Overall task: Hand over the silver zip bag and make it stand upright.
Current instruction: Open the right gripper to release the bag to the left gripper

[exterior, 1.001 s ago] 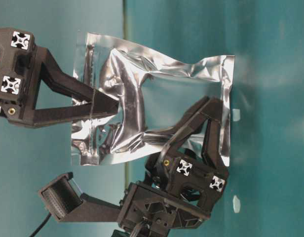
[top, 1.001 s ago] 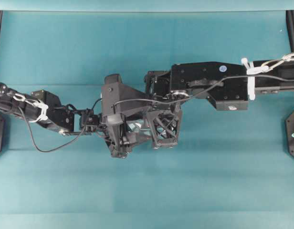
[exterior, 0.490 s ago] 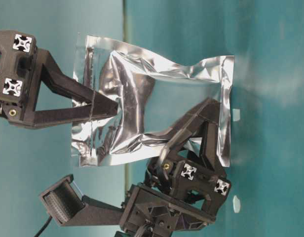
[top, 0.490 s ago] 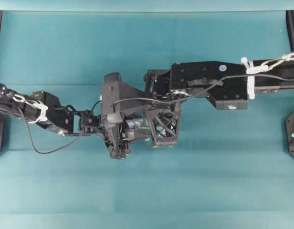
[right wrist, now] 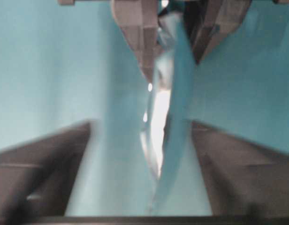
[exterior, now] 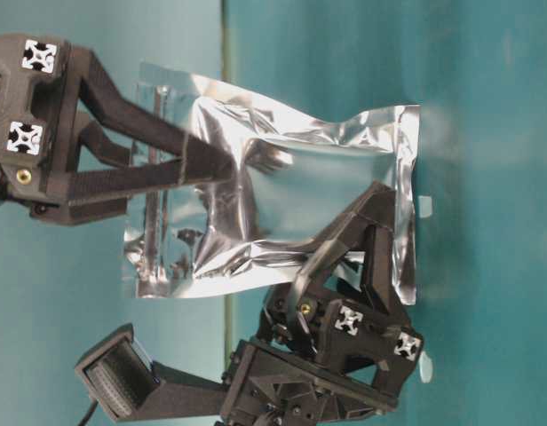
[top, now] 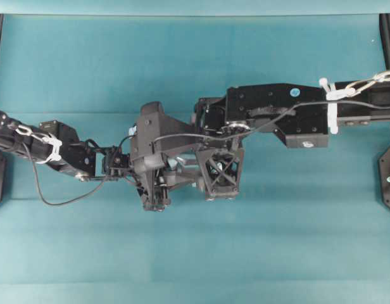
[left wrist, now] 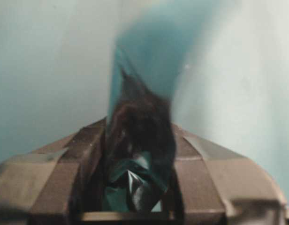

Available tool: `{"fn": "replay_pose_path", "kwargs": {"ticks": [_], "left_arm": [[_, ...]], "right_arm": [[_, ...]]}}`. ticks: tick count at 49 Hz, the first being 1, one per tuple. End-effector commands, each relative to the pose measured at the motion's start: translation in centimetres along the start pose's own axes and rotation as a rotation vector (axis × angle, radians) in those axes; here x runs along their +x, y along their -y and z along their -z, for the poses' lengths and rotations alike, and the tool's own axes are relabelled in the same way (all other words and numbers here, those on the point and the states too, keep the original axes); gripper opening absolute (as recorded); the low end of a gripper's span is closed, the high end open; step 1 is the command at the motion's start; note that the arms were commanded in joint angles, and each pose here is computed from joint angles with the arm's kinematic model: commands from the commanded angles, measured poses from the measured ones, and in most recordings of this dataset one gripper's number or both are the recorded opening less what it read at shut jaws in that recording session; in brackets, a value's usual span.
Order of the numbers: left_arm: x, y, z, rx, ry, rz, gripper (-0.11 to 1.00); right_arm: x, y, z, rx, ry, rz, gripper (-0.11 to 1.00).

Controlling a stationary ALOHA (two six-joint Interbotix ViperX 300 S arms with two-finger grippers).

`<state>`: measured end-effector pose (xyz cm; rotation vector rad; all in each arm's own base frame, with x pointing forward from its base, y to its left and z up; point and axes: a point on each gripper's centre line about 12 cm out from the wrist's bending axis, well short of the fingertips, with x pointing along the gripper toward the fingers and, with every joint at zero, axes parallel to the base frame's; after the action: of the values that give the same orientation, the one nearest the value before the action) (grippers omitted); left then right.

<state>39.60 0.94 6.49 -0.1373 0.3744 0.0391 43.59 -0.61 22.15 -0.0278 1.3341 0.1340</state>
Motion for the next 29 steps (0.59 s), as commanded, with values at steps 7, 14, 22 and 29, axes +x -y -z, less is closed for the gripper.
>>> {"fn": "replay_pose_path", "kwargs": {"ticks": [7,14,22,29], "left_arm": [[0.0,0.3,-0.3,0.009,0.007,0.007,0.29],[0.0,0.2,-0.3,0.014,0.007,0.006,0.29],[0.0,0.3,-0.4,0.035,0.008,0.01,0.29],[0.0,0.3,-0.4,0.035,0.008,0.009,0.29]], "right_arm": [[-1.2,0.0,-0.2,-0.008,0.029,0.018,0.9],[-2.6,0.3,-0.1,0.008,0.057,0.024,0.91],[-5.3,0.8,0.6,0.047,0.102,0.053,0.91],[-6.9,0.6,2.1,0.066,0.121,0.071,0.91]]}}
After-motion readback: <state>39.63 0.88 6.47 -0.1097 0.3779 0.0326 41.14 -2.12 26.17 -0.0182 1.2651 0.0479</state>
